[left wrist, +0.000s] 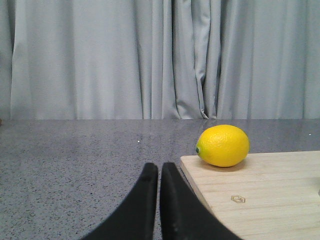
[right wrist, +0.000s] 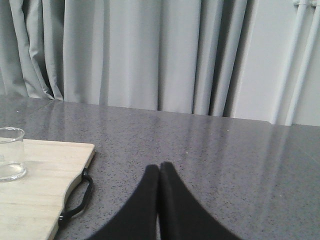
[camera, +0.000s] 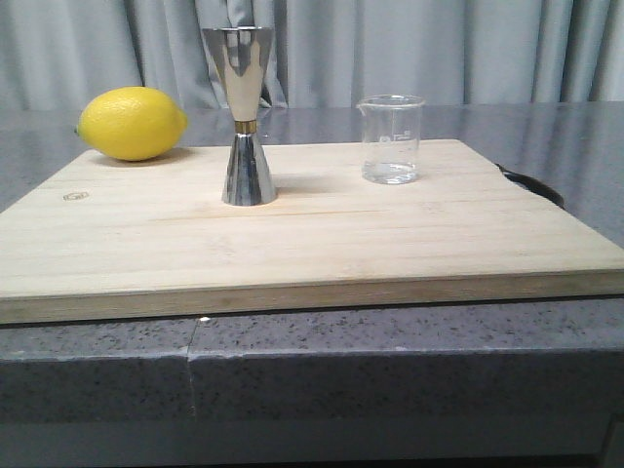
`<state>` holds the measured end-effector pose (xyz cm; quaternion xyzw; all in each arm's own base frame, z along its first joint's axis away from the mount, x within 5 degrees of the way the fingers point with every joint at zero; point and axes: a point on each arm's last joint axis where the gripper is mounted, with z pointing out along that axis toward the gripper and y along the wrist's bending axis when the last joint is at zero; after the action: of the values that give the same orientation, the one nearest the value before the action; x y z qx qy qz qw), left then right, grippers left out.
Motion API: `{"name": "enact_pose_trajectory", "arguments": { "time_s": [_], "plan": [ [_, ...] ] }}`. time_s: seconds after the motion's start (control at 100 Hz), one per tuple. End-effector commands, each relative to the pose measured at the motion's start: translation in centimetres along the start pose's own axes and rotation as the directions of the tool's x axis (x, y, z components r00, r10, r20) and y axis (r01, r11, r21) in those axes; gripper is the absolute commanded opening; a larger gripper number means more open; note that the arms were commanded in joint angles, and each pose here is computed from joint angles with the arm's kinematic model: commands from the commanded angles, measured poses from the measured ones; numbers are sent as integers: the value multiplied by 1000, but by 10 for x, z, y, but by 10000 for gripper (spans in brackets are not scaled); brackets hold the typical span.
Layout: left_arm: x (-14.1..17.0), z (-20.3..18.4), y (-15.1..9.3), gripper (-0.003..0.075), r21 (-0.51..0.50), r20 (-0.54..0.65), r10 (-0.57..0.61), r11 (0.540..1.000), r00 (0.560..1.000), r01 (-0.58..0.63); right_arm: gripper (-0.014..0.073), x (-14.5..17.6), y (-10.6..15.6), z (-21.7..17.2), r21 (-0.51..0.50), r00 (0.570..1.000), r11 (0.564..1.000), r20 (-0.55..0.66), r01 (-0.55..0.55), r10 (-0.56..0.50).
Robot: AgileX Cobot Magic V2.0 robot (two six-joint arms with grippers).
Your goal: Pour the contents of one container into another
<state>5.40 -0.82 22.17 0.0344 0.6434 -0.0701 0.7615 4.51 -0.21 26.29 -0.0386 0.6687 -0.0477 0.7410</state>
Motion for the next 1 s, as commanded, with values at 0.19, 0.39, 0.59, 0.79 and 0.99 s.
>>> {"name": "enact_pose_trajectory", "arguments": {
  "time_s": [0.19, 0.39, 0.59, 0.79, 0.99],
  "plan": [
    [-3, -3, -1, -19, 10, 78, -15, 1000, 997, 14, -70, -15, -1, 0, 2, 995, 1000, 94, 16, -16],
    [-3, -3, -1, -19, 10, 78, -15, 1000, 997, 14, -70, -12, 0, 0, 1, 996, 1000, 86, 16, -16],
    [-3, -3, -1, -19, 10, 78, -15, 1000, 997, 14, -70, 0, 2, 2, -17, 995, 996, 40, -86, 86],
    [-3, -3, -1, -19, 10, 78, -15, 1000, 997, 14, -70, 31, 7, 7, -22, 986, 987, -45, -159, 158],
    [-3, -3, -1, -19, 10, 78, -15, 1000, 997, 14, -70, 47, 9, 3, -26, 985, 985, -23, -170, 170]
  ]
}}
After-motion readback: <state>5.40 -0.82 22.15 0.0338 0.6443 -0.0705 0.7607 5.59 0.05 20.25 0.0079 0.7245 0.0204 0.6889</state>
